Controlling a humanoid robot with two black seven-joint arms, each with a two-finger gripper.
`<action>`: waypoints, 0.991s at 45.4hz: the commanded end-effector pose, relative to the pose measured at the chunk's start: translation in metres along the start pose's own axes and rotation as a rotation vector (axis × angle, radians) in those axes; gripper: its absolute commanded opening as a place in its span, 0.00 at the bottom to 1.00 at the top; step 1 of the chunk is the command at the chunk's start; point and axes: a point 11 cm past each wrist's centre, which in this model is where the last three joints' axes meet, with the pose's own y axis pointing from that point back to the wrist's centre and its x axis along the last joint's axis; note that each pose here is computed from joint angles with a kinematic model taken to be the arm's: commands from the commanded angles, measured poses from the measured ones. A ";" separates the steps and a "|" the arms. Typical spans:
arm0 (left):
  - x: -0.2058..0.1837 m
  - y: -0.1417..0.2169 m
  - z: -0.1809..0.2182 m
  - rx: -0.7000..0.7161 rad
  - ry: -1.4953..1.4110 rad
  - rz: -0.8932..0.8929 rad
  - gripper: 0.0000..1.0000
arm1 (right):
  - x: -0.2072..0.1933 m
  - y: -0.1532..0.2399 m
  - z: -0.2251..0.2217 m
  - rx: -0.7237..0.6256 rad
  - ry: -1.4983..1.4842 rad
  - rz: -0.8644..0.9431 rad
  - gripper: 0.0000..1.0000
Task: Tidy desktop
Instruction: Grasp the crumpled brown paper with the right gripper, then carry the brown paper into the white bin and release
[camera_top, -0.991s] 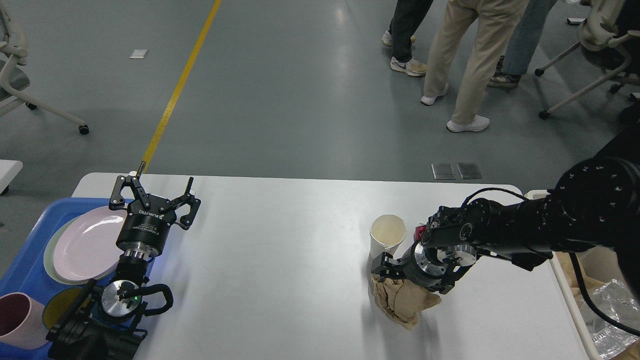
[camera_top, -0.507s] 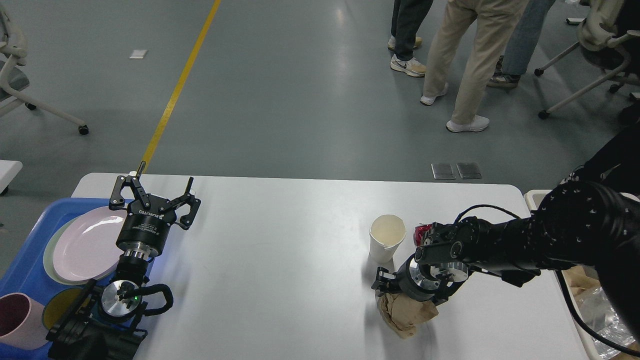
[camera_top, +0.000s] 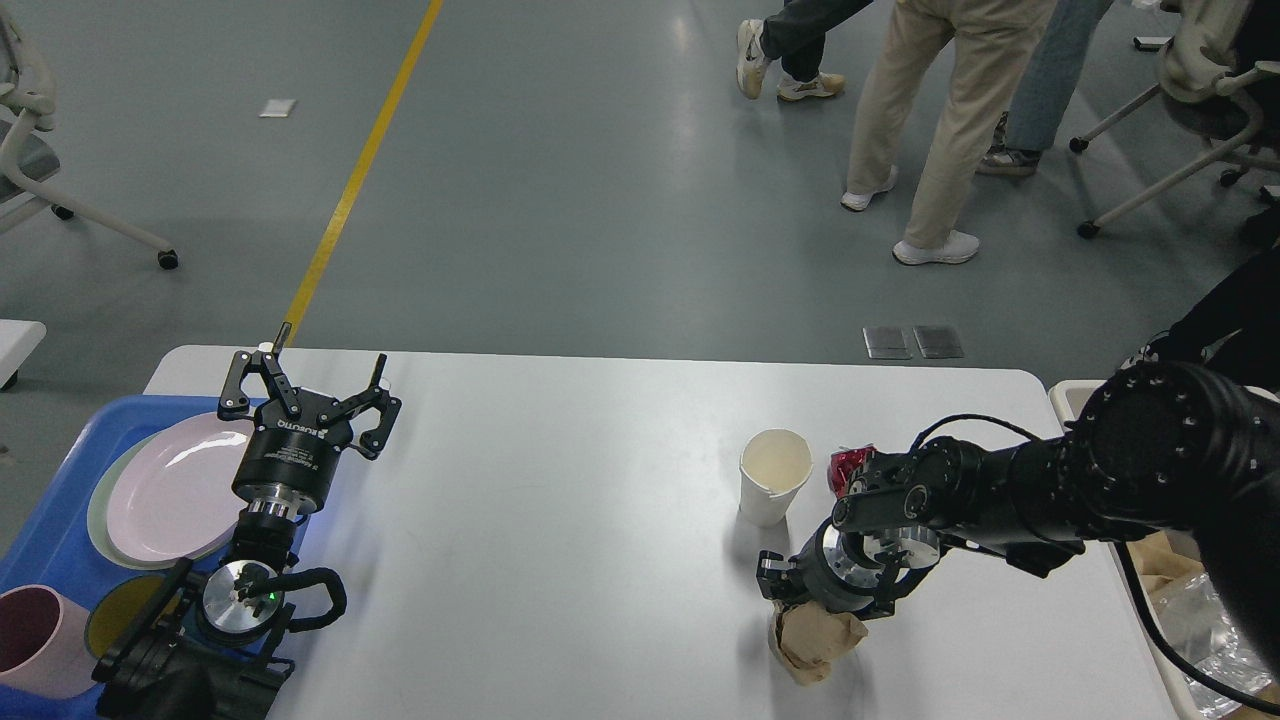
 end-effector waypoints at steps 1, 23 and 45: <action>0.000 0.000 0.000 0.000 0.000 0.000 0.97 | 0.003 0.004 -0.001 0.007 0.004 -0.005 0.00; 0.000 0.000 0.000 0.002 0.000 0.000 0.97 | 0.035 0.093 0.020 -0.016 0.014 -0.004 0.00; 0.000 0.000 0.000 0.002 0.000 0.000 0.97 | 0.035 0.287 0.060 0.064 -0.067 0.091 0.00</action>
